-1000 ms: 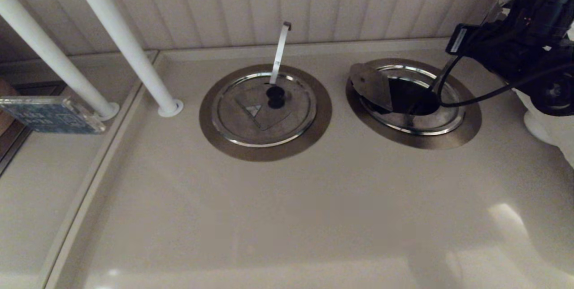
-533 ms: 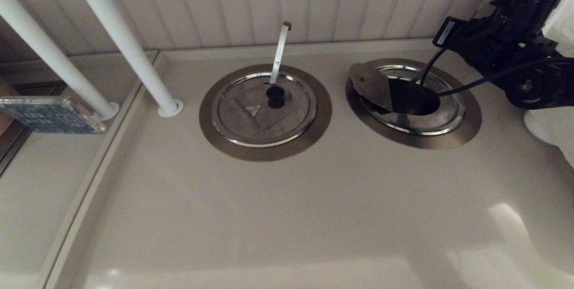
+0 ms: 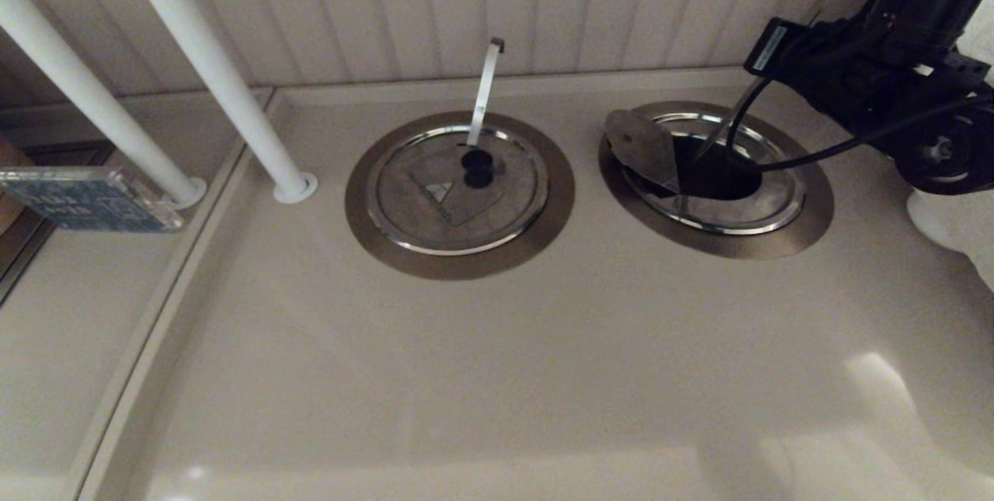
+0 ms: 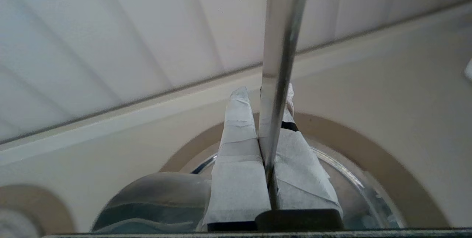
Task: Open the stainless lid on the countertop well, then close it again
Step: Stir with a spoon
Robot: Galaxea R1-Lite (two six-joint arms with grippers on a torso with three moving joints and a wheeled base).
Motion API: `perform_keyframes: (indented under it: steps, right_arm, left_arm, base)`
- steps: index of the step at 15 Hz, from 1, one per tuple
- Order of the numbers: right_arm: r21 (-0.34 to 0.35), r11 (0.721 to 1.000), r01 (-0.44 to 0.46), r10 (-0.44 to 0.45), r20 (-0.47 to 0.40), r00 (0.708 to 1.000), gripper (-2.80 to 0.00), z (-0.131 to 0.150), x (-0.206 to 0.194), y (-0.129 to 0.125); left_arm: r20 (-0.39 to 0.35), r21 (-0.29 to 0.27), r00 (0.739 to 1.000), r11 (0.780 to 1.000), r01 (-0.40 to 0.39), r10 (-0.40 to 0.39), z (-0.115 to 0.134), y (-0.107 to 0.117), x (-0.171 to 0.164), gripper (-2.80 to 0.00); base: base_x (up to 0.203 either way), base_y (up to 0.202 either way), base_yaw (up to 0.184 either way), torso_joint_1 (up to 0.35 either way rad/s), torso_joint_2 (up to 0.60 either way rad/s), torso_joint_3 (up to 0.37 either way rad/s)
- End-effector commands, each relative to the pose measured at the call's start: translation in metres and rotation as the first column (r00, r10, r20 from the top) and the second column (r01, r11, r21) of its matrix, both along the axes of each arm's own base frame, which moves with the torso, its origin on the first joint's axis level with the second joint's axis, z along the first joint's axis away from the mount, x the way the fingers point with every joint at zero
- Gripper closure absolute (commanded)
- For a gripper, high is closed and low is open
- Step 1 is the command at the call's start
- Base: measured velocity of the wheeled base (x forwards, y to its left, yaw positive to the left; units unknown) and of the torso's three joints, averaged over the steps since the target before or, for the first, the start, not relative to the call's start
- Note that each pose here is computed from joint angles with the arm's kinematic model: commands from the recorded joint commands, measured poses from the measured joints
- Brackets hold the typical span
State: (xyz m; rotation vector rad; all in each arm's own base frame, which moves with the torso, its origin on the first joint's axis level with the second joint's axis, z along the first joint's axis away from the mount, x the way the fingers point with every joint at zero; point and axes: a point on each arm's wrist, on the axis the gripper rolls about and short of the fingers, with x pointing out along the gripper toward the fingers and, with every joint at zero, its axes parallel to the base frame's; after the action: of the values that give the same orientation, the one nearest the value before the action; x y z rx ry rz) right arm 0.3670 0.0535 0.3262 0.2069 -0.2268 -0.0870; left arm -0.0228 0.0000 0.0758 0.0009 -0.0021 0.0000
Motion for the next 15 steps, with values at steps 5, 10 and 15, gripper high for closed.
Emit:
perform_keyframes:
  steps: [5,10,15]
  right_arm:
    - [-0.092,0.996,0.006,-0.008,-0.02,1.0,0.0,0.008,-0.025,-0.014]
    - [-0.163,0.984,0.072,-0.085,-0.071,0.994,0.0,-0.009,-0.003,-0.035]
    - [-0.058,0.995,0.085,-0.086,-0.013,0.996,0.0,-0.001,0.012,-0.031]
  left_arm:
    - [0.001,0.001,1.0,1.0,0.0,0.0,0.0,0.0,0.0,0.0]
    - [0.001,0.001,1.0,1.0,0.0,0.0,0.0,0.0,0.0,0.0]
    - [0.001,0.001,1.0,1.0,0.0,0.0,0.0,0.0,0.0,0.0]
  base:
    - [0.0,0.0,0.0,0.0,0.0,0.0]
    - [0.0,0.0,0.0,0.0,0.0,0.0]
    - [0.0,0.0,0.0,0.0,0.0,0.0]
